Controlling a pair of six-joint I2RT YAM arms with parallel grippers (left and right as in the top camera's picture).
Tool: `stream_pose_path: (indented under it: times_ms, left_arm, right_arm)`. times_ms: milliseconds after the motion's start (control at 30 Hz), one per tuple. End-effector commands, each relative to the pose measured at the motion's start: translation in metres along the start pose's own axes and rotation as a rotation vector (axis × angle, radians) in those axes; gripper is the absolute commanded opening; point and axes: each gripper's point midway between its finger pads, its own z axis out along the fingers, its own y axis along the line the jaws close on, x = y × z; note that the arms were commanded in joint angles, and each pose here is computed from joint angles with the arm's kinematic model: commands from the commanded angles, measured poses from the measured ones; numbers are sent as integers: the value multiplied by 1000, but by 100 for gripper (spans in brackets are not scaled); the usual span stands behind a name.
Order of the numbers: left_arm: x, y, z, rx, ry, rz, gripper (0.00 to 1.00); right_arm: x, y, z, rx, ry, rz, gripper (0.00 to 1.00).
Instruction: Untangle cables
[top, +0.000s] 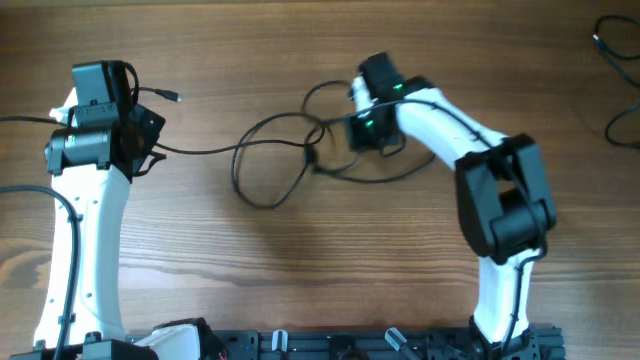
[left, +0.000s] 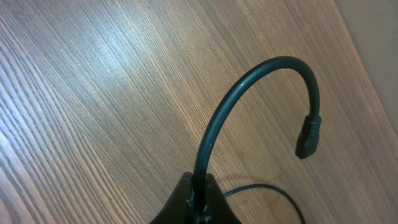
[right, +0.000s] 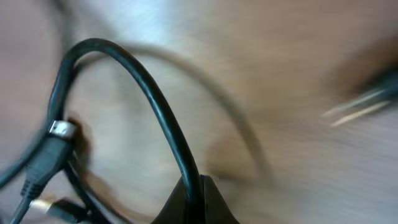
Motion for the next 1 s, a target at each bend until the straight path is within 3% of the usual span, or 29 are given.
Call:
stream_pose_path:
  times_ms: [0,133,400,667,867,967]
  left_arm:
    - [-4,1,0,-3,-6,8,4]
    - [-3,2,0,-10,0,10,4]
    - [14,-5,-1,43,91,45,4]
    - [37,-7,0,79,205,163,4]
    - [77,-14,15,63,323,272,4]
    - [109,-35,17,144,411,425,4]
  right_arm:
    - [-58,-58,-87,203,-264,83,4]
    - [-85,-77,-161,227,-428,66,4]
    - [-83,-30,-254,79,-616,-10,4]
    - [-70,10,-279,-117,-632,-54,4]
    - [-70,-1,-285,-56,-654,-28,4]
    - [-69,-7,-284,-20,-649,-13,4]
